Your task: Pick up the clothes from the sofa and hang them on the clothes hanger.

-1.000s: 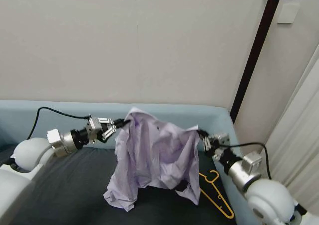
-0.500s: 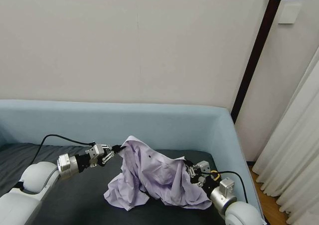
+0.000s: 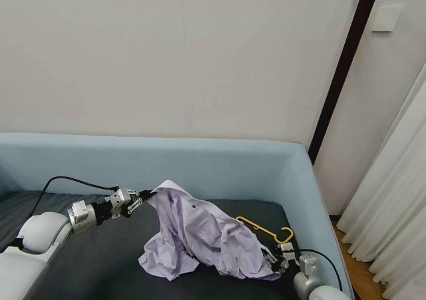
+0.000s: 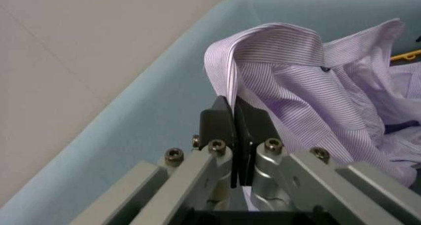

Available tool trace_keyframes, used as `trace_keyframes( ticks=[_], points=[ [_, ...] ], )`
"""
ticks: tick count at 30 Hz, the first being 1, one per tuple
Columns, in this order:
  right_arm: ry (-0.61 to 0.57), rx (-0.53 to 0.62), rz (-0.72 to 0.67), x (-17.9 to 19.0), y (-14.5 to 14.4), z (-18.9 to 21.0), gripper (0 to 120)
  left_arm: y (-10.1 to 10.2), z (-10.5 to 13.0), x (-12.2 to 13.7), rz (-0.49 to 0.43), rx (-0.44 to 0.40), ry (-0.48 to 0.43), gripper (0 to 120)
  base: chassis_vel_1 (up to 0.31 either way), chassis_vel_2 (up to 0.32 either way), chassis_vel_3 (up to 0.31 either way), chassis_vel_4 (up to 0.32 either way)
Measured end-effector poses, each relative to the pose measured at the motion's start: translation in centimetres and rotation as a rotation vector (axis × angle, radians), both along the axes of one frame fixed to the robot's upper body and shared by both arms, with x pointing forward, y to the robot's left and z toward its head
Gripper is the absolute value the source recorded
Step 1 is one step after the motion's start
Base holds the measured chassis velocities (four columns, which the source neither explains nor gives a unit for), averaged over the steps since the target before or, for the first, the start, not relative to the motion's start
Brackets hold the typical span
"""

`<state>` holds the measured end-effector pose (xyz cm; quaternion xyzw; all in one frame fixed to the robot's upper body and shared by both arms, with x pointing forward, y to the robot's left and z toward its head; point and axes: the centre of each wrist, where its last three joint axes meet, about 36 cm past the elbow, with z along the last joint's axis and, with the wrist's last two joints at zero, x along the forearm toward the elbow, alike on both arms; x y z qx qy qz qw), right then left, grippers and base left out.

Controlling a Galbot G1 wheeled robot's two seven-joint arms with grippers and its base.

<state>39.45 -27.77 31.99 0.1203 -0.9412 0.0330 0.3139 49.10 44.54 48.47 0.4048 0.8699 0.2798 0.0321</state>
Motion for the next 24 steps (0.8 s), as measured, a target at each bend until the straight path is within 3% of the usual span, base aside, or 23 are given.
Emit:
trace_keyframes(
  ticks=[4, 6, 10, 24],
  points=[
    [-0.002, -0.099, -0.016, 2.1, -2.5, -2.8, 77, 0.1, 0.3, 0.0, 0.003, -0.009, -0.011, 0, 0.000, 0.000, 0.000, 0.000],
    [-0.004, -0.106, -0.015, 2.6, -3.1, -3.4, 78, 0.1, 0.3, 0.1, 0.003, -0.010, -0.013, 0, 0.000, 0.000, 0.000, 0.000],
    [0.009, -0.076, -0.019, 4.6, -5.1, -5.2, 97, 0.1, 0.2, 0.1, 0.004, -0.016, -0.018, 0, 0.000, 0.000, 0.000, 0.000],
    [0.047, 0.030, -0.123, 8.9, -8.2, -8.5, 98, -0.4, 0.2, 0.3, 0.015, -0.041, -0.037, 0, 0.000, 0.000, 0.000, 0.000]
  ],
)
